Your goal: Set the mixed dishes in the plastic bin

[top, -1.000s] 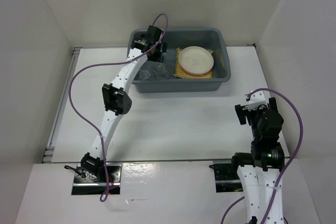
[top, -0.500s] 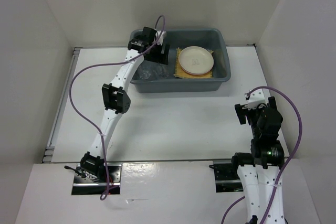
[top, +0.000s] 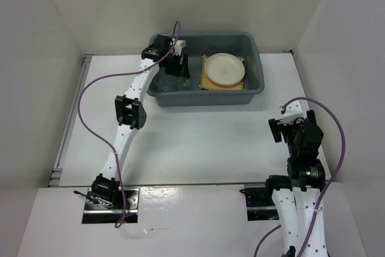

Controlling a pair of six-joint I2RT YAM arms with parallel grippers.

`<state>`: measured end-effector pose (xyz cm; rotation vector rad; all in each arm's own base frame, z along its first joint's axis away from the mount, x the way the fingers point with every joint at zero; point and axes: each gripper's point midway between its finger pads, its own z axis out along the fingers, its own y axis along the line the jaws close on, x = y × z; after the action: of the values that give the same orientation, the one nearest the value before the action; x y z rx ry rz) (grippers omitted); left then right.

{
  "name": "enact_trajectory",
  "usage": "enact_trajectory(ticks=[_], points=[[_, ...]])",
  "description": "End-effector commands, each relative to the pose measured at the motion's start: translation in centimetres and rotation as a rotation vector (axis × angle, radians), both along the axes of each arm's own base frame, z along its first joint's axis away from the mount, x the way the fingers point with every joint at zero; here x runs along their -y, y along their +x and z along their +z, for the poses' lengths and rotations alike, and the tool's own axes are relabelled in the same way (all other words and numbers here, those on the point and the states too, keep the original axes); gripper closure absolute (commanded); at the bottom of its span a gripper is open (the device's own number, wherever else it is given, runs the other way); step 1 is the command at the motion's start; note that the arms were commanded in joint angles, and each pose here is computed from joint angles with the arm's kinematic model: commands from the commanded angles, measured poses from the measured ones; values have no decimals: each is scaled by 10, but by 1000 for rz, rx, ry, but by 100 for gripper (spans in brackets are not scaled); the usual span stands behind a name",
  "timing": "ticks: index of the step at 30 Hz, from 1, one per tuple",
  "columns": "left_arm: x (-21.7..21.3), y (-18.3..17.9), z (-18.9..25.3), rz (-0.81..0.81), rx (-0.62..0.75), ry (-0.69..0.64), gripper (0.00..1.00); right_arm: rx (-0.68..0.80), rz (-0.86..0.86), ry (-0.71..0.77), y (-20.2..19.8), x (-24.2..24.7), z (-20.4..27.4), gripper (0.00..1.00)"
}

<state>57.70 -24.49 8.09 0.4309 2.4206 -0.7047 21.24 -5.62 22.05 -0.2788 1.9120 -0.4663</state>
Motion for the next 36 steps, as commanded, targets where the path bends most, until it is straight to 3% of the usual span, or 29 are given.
enact_trajectory(ticks=[1,2,3,7,19,30,36], points=[[20,-8,10,-96,10,-82,26,34,-18,-1,6,3,6,1],[21,-10,7,-102,-1,-88,29,34,-18,-1,6,3,6,1],[22,-11,15,-109,7,-98,42,34,-18,-1,6,3,6,1],[23,-11,20,-116,16,-107,65,34,-18,-1,6,3,6,1],[23,-9,64,-88,97,-93,99,44,-18,-2,5,2,8,1],[28,-5,122,102,315,154,100,55,-21,6,4,2,10,1],[36,-11,98,182,312,290,100,55,-21,6,4,2,10,1]])
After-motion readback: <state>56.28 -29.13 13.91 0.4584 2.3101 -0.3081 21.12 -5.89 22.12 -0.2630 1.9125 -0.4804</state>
